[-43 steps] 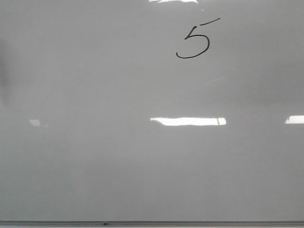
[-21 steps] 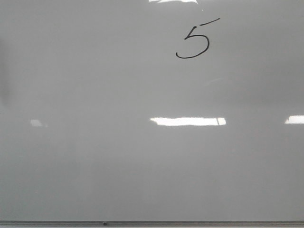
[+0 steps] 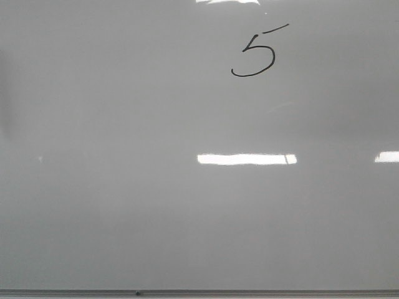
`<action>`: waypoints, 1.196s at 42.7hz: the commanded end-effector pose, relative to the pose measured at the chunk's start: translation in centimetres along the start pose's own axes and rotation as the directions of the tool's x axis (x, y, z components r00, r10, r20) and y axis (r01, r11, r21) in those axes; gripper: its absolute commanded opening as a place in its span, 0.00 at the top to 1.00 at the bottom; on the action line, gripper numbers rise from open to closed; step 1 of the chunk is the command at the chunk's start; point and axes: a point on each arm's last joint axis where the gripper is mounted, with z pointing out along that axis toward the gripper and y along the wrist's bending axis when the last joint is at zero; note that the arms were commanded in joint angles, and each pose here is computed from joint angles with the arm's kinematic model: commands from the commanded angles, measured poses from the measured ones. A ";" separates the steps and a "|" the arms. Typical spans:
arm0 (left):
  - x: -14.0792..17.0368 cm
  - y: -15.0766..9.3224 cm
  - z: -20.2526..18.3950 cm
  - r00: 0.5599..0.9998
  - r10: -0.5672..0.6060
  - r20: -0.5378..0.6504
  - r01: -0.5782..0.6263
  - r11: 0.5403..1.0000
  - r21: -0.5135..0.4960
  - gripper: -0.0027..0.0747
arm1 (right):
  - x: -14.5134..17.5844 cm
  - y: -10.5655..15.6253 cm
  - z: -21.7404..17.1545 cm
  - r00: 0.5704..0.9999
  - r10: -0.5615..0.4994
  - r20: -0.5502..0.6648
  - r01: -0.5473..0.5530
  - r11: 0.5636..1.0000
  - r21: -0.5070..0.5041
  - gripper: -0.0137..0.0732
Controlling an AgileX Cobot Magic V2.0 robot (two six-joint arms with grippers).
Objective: Write number 5 on whiteboard
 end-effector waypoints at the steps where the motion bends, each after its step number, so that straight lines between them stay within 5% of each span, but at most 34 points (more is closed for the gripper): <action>1: -0.8 0.0 -0.1 0.984 -0.025 0.177 0.024 1.000 0.005 0.99 | -1.2 0.0 -0.4 0.997 0.007 0.082 -0.007 1.000 0.005 0.93; 51: -0.8 0.1 -0.1 0.974 -0.025 0.225 0.024 1.000 0.007 0.99 | -1.2 0.0 -0.4 0.997 0.007 0.080 -0.007 1.000 0.005 0.93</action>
